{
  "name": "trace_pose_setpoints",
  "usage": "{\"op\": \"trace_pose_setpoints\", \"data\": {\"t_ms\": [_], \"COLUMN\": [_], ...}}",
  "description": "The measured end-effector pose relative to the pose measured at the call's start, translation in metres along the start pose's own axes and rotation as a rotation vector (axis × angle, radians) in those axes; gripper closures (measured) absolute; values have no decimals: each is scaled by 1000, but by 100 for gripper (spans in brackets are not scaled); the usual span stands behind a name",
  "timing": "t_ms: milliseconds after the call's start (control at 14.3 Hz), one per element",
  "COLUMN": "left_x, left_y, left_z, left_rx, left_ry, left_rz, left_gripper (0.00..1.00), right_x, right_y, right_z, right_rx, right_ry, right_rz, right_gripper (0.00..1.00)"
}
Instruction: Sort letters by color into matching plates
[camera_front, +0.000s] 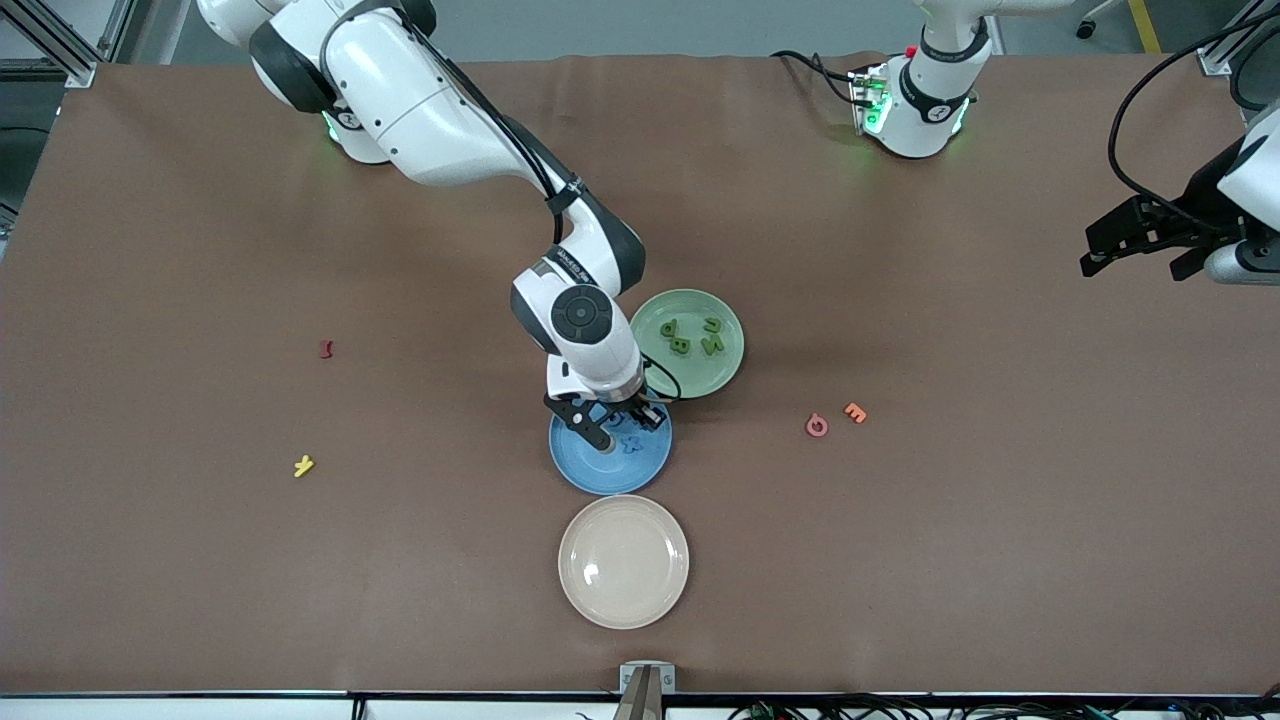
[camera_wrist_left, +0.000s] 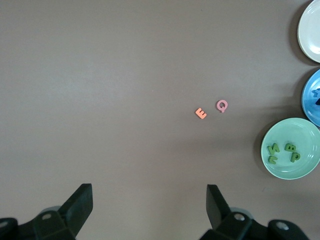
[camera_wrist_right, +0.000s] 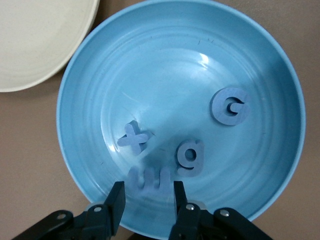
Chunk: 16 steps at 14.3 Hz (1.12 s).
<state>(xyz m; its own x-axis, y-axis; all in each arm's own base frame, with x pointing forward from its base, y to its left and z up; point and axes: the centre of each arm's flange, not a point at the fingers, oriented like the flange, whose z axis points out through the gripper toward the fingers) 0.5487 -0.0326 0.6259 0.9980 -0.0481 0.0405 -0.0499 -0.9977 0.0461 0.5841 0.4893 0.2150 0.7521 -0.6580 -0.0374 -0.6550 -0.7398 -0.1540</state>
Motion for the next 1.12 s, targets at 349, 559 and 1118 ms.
{"op": "trace_pose_setpoints", "data": {"t_ms": [349, 559, 1118], "left_x": [0, 0, 0], "left_y": [-4, -9, -9], "left_z": [0, 0, 0], "left_rx": [0, 1, 1], "left_ry": [0, 1, 0], "left_rz": [-8, -16, -16], "left_gripper": [0, 0, 0], "right_x": [-5, 13, 179], "right_y": [-1, 3, 70], "right_z": [0, 0, -55], "right_rx": [-4, -27, -287], "right_ry": [17, 89, 19], "right_rz": [-22, -90, -426], "right_gripper": [11, 0, 0]}}
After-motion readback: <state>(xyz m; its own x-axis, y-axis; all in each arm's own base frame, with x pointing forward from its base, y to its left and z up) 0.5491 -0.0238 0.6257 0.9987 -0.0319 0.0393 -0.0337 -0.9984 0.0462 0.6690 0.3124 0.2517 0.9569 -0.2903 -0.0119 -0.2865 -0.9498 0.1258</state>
